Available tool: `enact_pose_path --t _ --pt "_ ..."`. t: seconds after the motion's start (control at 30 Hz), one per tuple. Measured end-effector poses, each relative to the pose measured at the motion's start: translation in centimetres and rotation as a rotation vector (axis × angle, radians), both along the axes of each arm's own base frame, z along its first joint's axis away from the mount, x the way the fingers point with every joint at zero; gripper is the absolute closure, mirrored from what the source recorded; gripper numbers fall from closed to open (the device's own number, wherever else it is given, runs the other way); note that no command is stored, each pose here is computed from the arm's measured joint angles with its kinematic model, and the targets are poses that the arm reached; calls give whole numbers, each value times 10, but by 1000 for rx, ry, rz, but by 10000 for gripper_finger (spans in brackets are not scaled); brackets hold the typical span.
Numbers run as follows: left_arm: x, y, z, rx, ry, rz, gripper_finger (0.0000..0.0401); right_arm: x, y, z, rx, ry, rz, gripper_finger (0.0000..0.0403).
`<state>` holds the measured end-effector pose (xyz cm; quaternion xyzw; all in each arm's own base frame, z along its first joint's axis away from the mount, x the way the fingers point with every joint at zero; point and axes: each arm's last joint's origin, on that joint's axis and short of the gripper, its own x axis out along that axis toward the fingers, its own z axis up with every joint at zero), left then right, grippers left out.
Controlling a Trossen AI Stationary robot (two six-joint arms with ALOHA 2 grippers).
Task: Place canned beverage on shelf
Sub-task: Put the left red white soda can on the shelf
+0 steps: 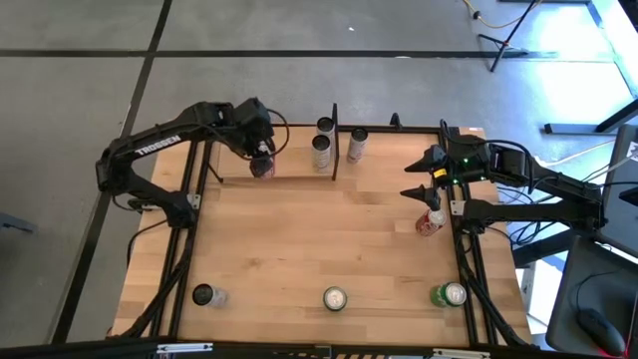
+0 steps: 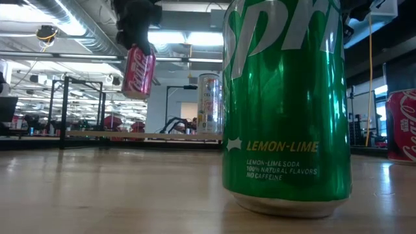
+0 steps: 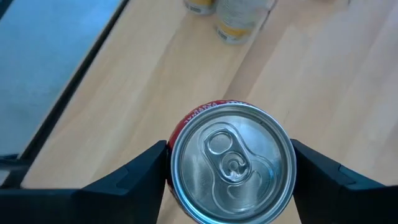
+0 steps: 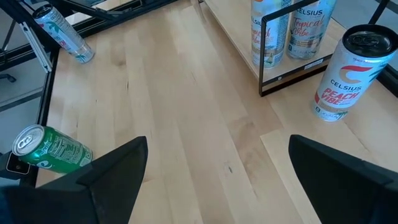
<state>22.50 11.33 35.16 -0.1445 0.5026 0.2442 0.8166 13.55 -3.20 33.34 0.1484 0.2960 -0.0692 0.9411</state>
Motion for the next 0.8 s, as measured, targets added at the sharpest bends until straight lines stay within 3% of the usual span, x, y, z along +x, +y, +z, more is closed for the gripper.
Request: enact_pose_path --t 0.37,0.8 --pt "-4 47 -2 46 -125 -5 151 0 0 0 0 2 -12 27" --pt "34 105 -49 -20 -143 -101 151 0 -1 0 -19 6 -42 27"
